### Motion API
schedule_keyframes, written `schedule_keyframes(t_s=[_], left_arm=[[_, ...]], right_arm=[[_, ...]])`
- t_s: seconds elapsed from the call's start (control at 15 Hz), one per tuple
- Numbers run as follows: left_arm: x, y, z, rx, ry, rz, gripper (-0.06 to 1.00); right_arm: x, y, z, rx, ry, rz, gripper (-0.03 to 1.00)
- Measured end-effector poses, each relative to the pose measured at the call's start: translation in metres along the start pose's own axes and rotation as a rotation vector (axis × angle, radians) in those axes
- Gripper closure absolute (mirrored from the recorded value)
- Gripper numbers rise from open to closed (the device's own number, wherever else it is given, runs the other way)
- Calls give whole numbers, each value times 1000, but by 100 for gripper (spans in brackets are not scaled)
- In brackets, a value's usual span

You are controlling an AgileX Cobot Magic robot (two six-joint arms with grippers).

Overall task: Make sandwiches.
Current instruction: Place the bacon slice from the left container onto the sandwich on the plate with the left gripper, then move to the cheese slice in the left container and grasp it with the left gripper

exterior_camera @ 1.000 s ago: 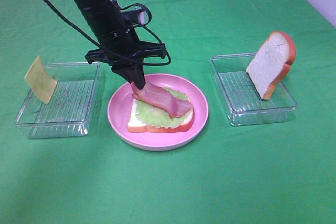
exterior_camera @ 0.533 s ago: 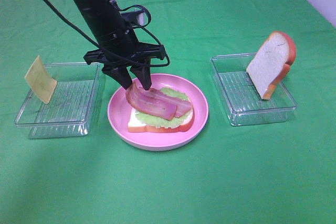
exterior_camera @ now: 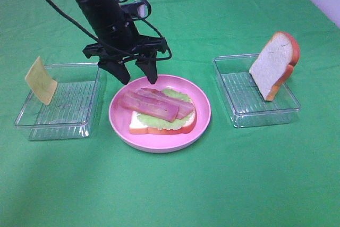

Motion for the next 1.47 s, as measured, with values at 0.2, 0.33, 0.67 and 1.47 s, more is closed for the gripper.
schedule_keyframes(t_s=[0.2,0.33,0.67,1.47], left_arm=[[-15,-6,-41,-37,-89,41,15],[-22,-3,-63,-89,-129,63,12],[-45,17,-124,-303,-262,128,12],[-50,153,-171,-306,-316,-204,12]], right_arm=[[0,0,0,0,0,0,12],[0,0,0,0,0,0,12],[0,0,0,0,0,0,12],[0,0,0,0,0,0,12]])
Point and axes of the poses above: a point on each arm's last joint axis where the gripper is mounted, z pointing out along that axis toward the gripper, y along the wrist's bending axis when the last joint is at zero, x = y × z, the point moved 9 cm from there along z, pointing out along that axis toward the gripper, and after that the axes turned 1 degree about -z, right-handed, at the moved point
